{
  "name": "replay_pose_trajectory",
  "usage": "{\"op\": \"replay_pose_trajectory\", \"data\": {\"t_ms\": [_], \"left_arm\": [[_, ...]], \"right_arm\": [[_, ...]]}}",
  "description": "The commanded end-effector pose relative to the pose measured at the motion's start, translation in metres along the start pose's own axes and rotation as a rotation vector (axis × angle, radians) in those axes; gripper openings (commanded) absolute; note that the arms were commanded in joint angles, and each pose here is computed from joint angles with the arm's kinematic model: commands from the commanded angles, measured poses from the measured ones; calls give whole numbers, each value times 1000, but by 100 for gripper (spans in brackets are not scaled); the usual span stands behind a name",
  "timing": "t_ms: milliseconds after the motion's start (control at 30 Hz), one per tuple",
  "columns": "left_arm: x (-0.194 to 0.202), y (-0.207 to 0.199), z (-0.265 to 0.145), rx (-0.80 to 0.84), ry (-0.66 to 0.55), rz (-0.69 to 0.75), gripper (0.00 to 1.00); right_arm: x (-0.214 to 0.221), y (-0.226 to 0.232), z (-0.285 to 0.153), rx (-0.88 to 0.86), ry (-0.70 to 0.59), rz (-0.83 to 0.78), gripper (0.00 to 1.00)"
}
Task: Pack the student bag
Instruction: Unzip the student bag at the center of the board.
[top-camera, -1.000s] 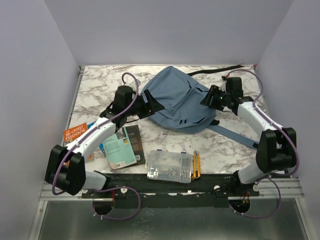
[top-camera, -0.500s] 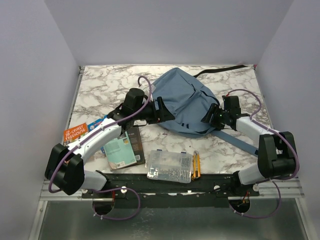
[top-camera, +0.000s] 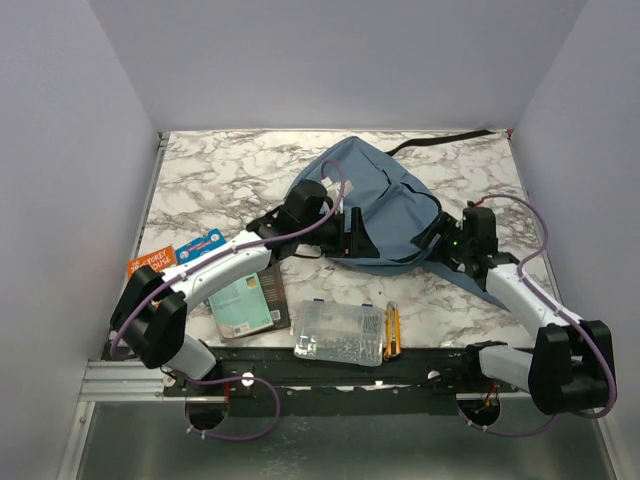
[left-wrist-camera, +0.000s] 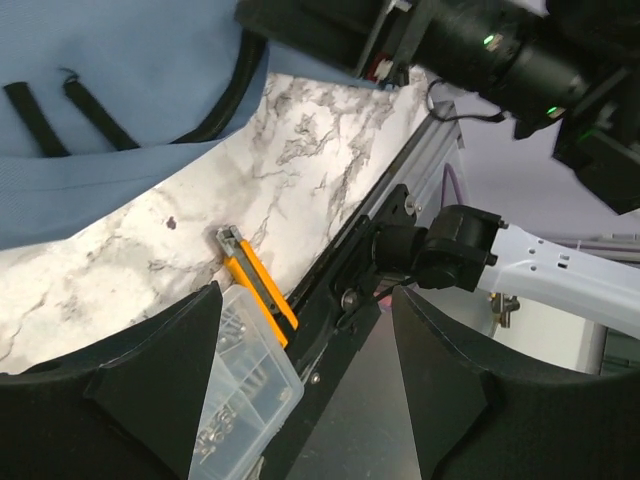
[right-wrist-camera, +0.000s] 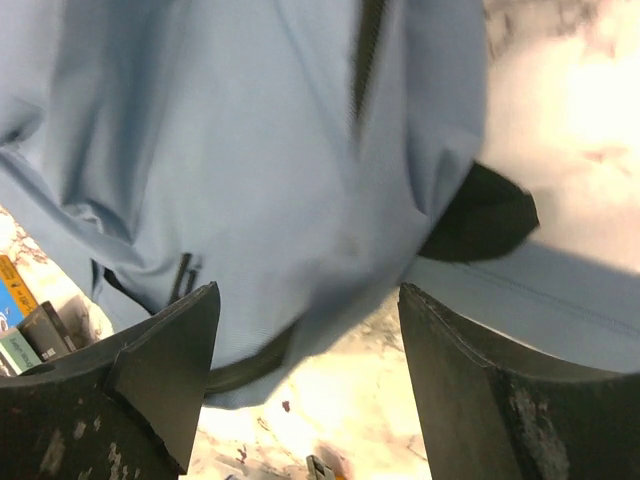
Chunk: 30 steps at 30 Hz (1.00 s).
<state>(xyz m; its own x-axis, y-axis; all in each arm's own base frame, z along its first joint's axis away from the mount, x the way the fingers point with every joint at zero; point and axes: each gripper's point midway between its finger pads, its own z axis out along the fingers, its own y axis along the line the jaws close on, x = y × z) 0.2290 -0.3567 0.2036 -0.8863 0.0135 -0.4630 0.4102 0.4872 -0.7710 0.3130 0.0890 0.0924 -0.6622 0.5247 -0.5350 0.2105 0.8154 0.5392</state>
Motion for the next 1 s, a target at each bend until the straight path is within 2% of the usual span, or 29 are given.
{"op": "replay_pose_trajectory", "data": {"t_ms": [0,133,167,267,400,467,567,767,867,900,967], "left_arm": [[-5,-26,11,82,30,42,71],[-6,-33,14,105,43,44,70],[-7,-32,13,103,40,45,70],[-5,-31,12,99,41,43,70],[-1,-27,11,91,43,39,69],[0,-26,12,90,47,40,70],[-4,-27,18,98,57,54,70],[-18,-29,41,88,102,87,67],[-26,-21,62,33,145,131,64],[-29,-19,68,16,159,144,63],[-30,-8,80,-23,193,147,60]], "right_arm": [[23,-12,5,-10,12,128,74],[34,-10,13,-71,18,165,70],[37,-13,17,-63,29,172,63],[47,-22,22,-20,67,208,30],[51,-16,17,-100,46,205,22],[50,-5,12,-197,11,176,2],[49,11,0,-355,-41,169,1],[58,14,-7,-435,-54,148,1],[57,16,-8,-464,-68,116,0],[56,18,-10,-478,-78,121,2],[53,20,-11,-484,-79,144,13]]}}
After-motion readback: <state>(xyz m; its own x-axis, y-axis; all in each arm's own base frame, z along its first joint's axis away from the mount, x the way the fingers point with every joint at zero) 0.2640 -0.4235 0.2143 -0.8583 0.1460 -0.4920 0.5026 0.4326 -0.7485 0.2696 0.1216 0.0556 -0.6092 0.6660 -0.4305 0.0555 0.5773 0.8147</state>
